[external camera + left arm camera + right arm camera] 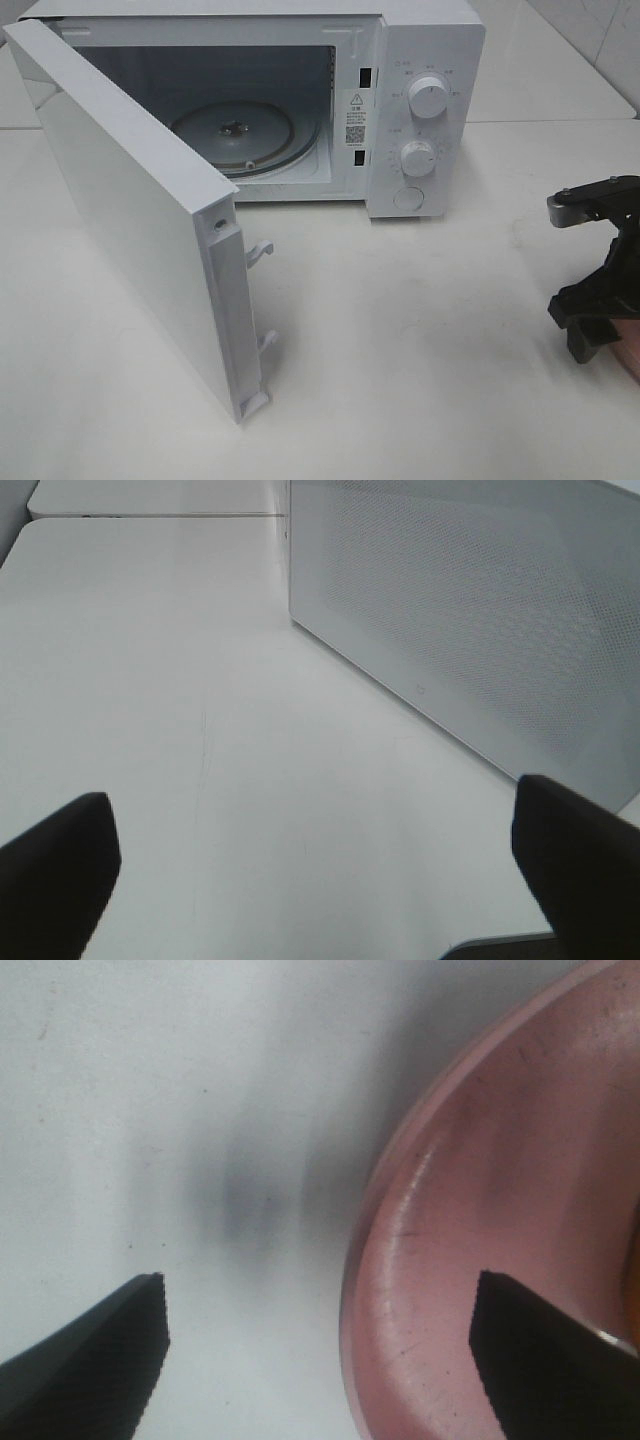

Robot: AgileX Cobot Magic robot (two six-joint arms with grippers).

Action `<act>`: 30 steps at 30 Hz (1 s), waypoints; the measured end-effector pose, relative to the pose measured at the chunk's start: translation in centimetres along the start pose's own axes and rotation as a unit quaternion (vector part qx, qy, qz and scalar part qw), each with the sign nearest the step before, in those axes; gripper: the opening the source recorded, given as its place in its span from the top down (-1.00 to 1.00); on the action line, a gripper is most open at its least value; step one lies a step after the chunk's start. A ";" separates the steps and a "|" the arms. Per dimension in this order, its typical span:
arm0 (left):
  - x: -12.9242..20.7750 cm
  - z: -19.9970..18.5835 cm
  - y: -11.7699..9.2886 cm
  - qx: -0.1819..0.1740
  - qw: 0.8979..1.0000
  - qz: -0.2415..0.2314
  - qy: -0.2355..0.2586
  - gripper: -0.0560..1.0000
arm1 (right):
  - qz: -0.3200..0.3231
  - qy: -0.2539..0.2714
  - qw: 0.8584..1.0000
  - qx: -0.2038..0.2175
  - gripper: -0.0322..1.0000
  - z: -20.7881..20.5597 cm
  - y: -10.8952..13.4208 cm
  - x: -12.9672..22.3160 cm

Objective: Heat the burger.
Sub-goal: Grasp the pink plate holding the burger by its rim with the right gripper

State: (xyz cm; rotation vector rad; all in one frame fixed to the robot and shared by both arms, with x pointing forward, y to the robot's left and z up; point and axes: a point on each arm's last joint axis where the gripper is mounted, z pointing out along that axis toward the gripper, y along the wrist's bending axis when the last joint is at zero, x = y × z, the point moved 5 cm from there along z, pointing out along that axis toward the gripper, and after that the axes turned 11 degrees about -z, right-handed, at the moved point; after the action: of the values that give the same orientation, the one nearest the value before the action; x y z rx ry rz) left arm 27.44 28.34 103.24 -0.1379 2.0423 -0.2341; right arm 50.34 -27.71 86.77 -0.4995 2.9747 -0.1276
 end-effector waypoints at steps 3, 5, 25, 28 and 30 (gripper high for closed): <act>0.0 0.0 0.0 0.000 1.000 0.000 0.000 -0.97 | 0.002 0.005 1.000 0.000 -0.60 0.8 0.0 -0.1; 0.0 0.0 0.0 0.000 1.000 0.000 0.000 -0.97 | 0.005 0.014 1.000 0.003 -0.59 1.3 0.0 0.1; 0.0 0.0 0.0 0.000 1.000 0.000 0.000 -0.97 | 0.001 0.026 1.000 0.012 -0.54 3.1 -0.3 0.0; 0.0 0.0 0.0 0.000 1.000 0.000 0.000 -0.97 | -0.001 0.027 1.000 0.014 -0.43 3.2 -0.3 0.0; 0.0 0.0 0.0 0.000 1.000 0.000 0.000 -0.97 | -0.002 0.027 1.000 0.014 -0.38 3.2 -0.3 0.0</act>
State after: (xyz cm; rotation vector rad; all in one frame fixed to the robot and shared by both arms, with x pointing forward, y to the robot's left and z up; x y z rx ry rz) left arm 27.44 28.34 103.24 -0.1379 2.0423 -0.2341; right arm 50.88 -28.21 83.63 -0.5062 3.0208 -0.1873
